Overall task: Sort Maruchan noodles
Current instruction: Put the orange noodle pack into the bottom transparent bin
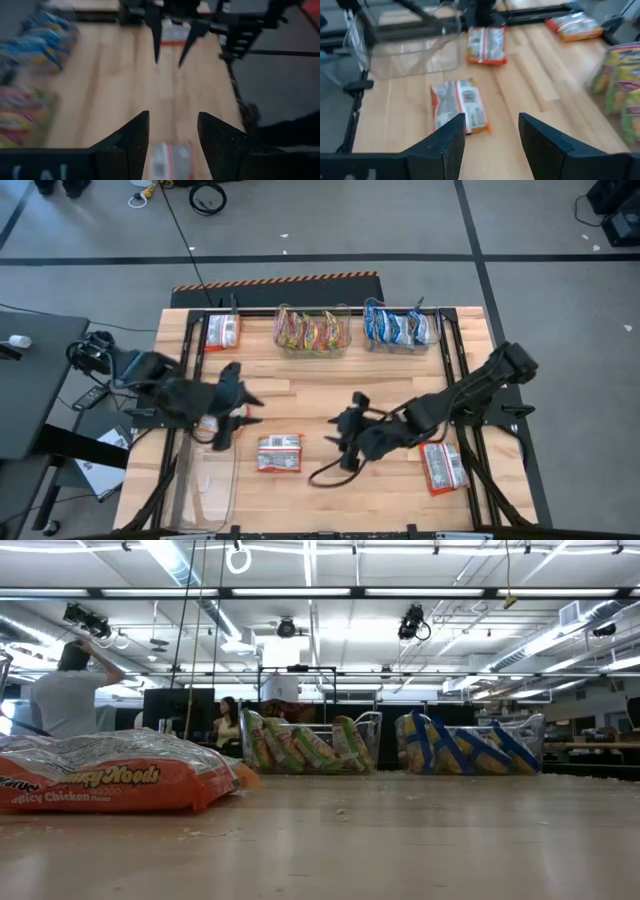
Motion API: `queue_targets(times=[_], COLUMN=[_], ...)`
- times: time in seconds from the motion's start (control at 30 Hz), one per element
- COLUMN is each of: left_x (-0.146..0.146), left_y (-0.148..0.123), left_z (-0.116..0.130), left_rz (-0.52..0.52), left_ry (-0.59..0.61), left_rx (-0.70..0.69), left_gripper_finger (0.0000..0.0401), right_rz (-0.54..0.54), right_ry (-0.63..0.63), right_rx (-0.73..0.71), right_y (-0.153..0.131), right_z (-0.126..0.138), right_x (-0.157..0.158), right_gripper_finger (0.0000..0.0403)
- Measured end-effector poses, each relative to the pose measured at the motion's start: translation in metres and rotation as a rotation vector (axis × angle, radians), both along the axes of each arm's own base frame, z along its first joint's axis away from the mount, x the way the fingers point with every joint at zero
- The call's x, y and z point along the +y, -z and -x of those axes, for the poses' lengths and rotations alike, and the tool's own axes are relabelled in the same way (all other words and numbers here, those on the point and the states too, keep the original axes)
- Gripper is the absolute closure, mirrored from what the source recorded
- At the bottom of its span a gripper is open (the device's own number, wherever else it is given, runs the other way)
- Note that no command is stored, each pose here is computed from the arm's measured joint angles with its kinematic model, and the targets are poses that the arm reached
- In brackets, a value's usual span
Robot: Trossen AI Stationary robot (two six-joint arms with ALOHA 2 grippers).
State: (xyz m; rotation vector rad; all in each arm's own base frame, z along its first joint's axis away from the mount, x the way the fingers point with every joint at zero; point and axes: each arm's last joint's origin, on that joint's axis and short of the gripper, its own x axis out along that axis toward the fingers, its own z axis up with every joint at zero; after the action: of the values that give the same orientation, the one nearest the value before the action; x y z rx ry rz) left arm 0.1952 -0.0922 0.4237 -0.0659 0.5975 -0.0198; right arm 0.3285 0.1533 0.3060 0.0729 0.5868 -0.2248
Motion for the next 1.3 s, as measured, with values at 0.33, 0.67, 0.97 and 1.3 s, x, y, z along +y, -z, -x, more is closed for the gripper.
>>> queue_targets(times=[0.33, 0.67, 0.97, 1.3], left_x=[-0.046, -0.071, -0.060, -0.093], left_y=[0.053, 0.120, 0.153, 0.216], left_z=[0.036, 0.026, -0.010, -0.057], left_rz=[0.200, 0.189, 0.173, -0.167], left_ry=[0.023, -0.062, -0.155, 0.038], left_rx=[0.194, 0.210, 0.331, 0.434], left_gripper_finger=[0.0228, 0.0223, 0.0158, 0.0161], right_rz=[0.021, 0.069, 0.063, 0.162], right_ry=[-0.057, -0.179, -0.182, -0.129], right_rx=[0.147, 0.311, 0.325, 0.330], right_y=[0.025, 0.080, 0.097, 0.042], right_z=[-0.036, -0.052, -0.058, -0.023], right_x=[0.022, 0.037, 0.043, 0.025], right_gripper_finger=[0.0213, 0.0208, 0.0153, 0.0131])
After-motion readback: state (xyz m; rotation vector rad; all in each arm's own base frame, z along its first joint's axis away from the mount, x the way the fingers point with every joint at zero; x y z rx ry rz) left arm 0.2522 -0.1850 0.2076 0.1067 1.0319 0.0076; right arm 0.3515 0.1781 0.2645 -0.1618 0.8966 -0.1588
